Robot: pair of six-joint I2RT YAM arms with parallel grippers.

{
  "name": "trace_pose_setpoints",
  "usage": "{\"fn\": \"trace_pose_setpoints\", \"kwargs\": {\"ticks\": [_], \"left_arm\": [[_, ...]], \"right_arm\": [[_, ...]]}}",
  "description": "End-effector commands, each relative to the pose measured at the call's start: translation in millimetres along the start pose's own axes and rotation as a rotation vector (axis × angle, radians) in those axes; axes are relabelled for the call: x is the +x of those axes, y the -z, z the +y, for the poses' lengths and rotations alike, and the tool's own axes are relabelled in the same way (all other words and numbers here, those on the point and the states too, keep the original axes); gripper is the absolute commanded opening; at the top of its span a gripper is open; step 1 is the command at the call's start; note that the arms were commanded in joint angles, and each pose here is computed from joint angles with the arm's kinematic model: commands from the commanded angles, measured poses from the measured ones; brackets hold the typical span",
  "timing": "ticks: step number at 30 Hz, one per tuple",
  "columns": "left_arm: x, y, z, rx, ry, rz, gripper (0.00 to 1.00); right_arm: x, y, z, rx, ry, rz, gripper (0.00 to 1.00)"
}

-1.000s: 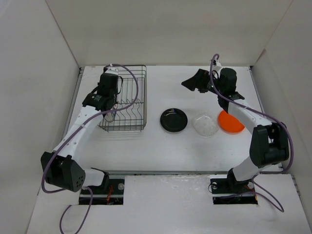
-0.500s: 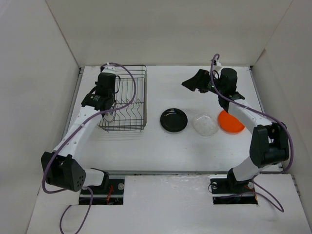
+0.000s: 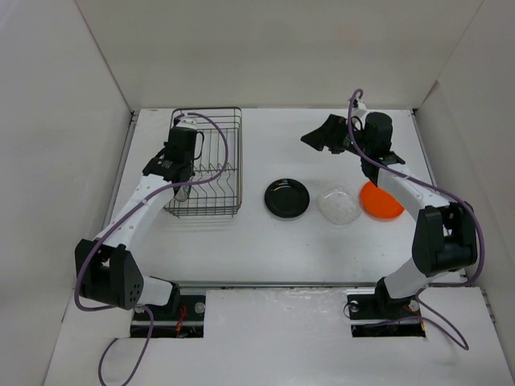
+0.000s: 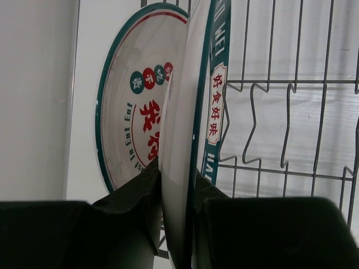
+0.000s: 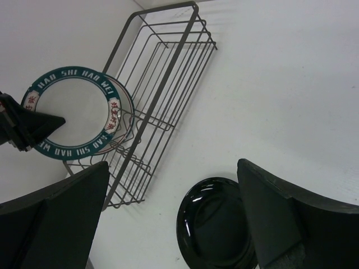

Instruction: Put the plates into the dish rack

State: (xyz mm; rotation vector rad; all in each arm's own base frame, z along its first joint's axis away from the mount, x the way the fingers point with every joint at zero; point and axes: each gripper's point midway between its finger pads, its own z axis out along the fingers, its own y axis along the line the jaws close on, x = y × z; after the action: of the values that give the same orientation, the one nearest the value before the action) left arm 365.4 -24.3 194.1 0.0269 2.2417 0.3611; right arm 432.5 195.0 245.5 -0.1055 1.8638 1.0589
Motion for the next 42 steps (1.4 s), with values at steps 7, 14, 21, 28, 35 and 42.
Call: {"fn": "trace_pose_setpoints", "kwargs": {"ticks": [7, 14, 21, 28, 35, 42], "left_arm": [[-21, 8, -2, 0.031, 0.057, -0.078, 0.47], [-58, 37, -6, 0.129, 0.062, -0.12, 0.65], [-137, 105, 1, 0.256, 0.093, -0.27, 1.0], [-158, 125, -1, 0.315, 0.096, -0.304, 1.0], [-158, 127, -6, 0.348, 0.091, -0.305, 1.0], [-153, 125, -9, 0.358, 0.093, -0.286, 1.0]], "right_arm": [[11, -3, -8, -0.039, 0.145, 0.077, 1.0], [43, -1, -59, -0.035, 0.226, 0.21, 1.0], [81, -15, -117, 0.019, 0.223, 0.46, 0.87], [122, -26, -122, 0.009, 0.19, 0.541, 0.75], [155, -29, -124, -0.006, 0.154, 0.637, 0.64], [169, -23, -116, -0.005, 0.124, 0.678, 0.57]]}}
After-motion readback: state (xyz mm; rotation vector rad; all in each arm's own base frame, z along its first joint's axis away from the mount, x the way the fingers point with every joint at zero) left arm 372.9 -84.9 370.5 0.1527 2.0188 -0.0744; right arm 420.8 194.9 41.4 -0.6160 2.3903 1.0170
